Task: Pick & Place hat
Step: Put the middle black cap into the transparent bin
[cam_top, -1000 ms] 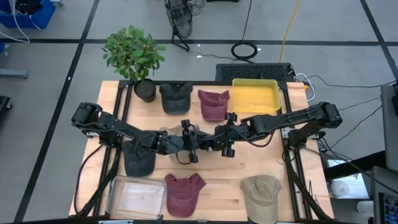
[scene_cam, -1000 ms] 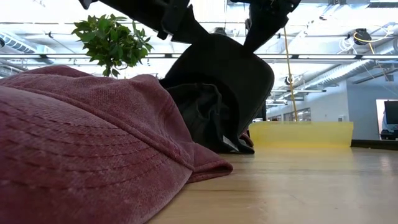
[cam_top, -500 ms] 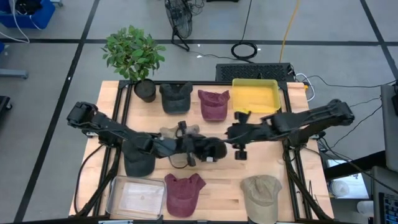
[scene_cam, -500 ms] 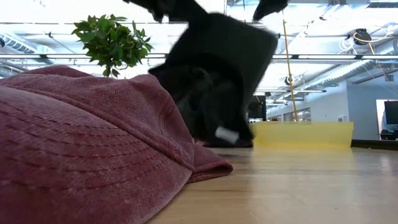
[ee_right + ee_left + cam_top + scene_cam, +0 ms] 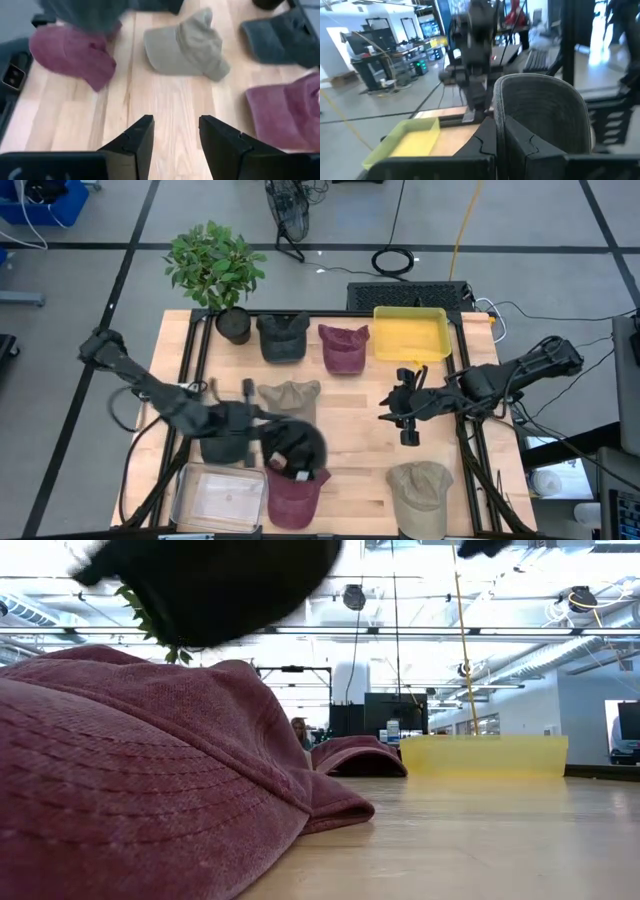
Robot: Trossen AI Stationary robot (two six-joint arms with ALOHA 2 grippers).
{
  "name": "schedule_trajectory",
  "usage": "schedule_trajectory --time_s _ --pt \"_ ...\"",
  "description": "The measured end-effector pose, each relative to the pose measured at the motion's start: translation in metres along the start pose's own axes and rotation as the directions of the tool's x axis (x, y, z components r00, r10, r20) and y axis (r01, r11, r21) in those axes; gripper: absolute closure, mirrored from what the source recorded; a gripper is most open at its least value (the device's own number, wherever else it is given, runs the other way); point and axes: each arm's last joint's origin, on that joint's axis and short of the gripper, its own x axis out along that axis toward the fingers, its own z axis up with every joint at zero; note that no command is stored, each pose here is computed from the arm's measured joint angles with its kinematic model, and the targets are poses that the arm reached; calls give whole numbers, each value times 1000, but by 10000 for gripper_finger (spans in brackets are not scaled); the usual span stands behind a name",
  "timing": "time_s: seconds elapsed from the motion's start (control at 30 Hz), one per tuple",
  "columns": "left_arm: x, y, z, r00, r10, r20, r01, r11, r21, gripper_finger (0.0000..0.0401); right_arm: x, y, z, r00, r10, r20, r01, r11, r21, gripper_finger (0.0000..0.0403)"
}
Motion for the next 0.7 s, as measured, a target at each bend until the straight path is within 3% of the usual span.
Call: schedule_trajectory --time_s 0.37,0.53,0.7 --pt "-71 -23 23 999 -17 39 20 996 -92 387 26 -8 -31 999 -16 31 15 999 32 267" --pt "-95 -44 17 999 46 4 -46 998 -50 390 25 -9 -32 998 -13 64 10 999 45 268" --pt "-119 -65 10 981 195 -16 -195 981 -7 390 24 -9 -32 998 -11 69 8 999 53 271"
